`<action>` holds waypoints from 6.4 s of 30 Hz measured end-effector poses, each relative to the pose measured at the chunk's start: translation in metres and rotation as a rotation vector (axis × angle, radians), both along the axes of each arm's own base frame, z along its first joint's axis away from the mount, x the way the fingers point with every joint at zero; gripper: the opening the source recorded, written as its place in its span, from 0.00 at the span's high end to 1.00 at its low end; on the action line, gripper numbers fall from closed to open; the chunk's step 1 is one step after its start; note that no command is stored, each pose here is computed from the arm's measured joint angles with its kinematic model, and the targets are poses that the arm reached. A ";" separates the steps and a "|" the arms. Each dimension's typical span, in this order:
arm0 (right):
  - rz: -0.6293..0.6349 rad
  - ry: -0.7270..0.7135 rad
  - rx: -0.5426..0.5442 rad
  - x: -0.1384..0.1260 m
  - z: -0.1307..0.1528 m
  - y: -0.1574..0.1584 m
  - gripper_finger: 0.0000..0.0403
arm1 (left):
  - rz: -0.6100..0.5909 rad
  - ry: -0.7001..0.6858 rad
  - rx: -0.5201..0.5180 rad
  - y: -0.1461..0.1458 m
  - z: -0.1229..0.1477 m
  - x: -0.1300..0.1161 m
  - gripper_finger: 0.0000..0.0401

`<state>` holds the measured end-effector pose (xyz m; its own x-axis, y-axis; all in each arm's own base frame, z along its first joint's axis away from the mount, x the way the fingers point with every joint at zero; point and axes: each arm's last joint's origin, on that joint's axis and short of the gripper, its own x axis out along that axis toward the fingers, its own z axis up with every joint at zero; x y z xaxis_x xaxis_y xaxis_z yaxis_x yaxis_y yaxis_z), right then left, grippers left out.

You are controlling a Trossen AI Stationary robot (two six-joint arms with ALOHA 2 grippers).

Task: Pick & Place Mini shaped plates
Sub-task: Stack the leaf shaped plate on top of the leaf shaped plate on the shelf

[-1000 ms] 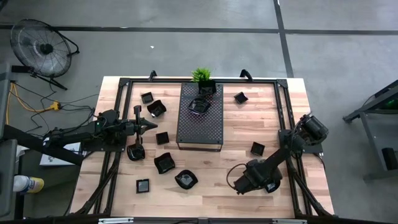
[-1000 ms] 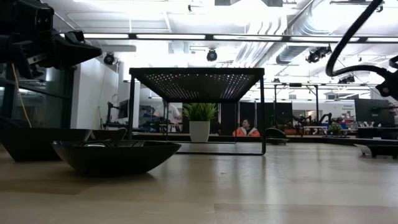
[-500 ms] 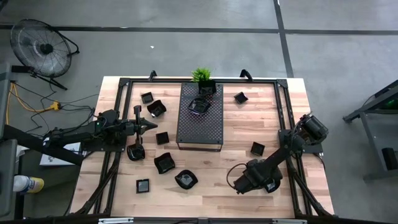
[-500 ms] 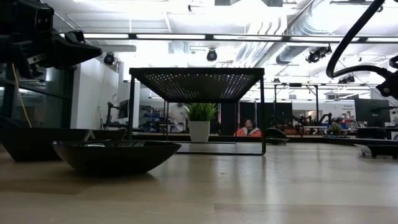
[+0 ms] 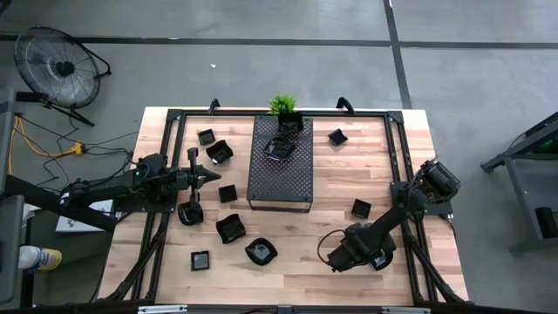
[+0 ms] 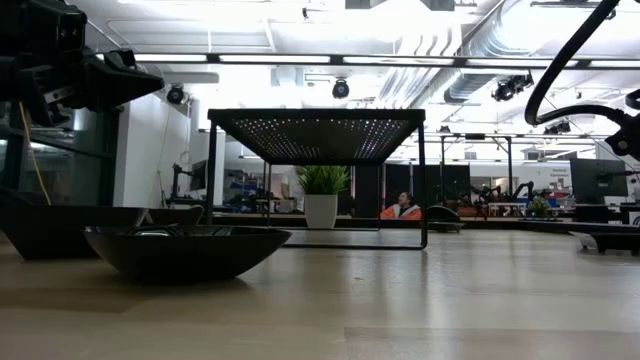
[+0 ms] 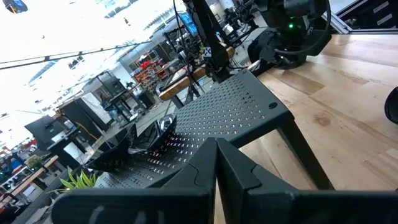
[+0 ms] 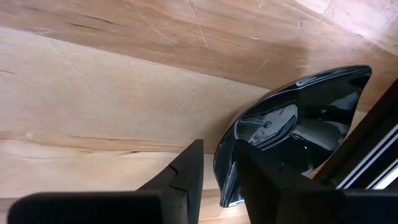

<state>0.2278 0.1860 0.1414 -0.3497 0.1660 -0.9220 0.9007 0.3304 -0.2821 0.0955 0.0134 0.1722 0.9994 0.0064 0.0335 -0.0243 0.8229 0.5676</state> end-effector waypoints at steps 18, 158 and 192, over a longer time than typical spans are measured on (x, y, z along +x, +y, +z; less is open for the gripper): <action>0.012 -0.003 0.005 0.000 0.000 0.000 0.92 | 0.000 0.000 0.000 0.000 0.000 0.000 1.00; 1.897 -0.109 -0.478 0.182 0.143 -0.199 1.00 | 0.000 0.000 0.000 0.000 0.000 0.000 1.00; 1.869 -0.091 -0.526 0.180 0.149 -0.199 0.77 | 0.000 0.000 0.000 0.000 0.000 0.000 1.00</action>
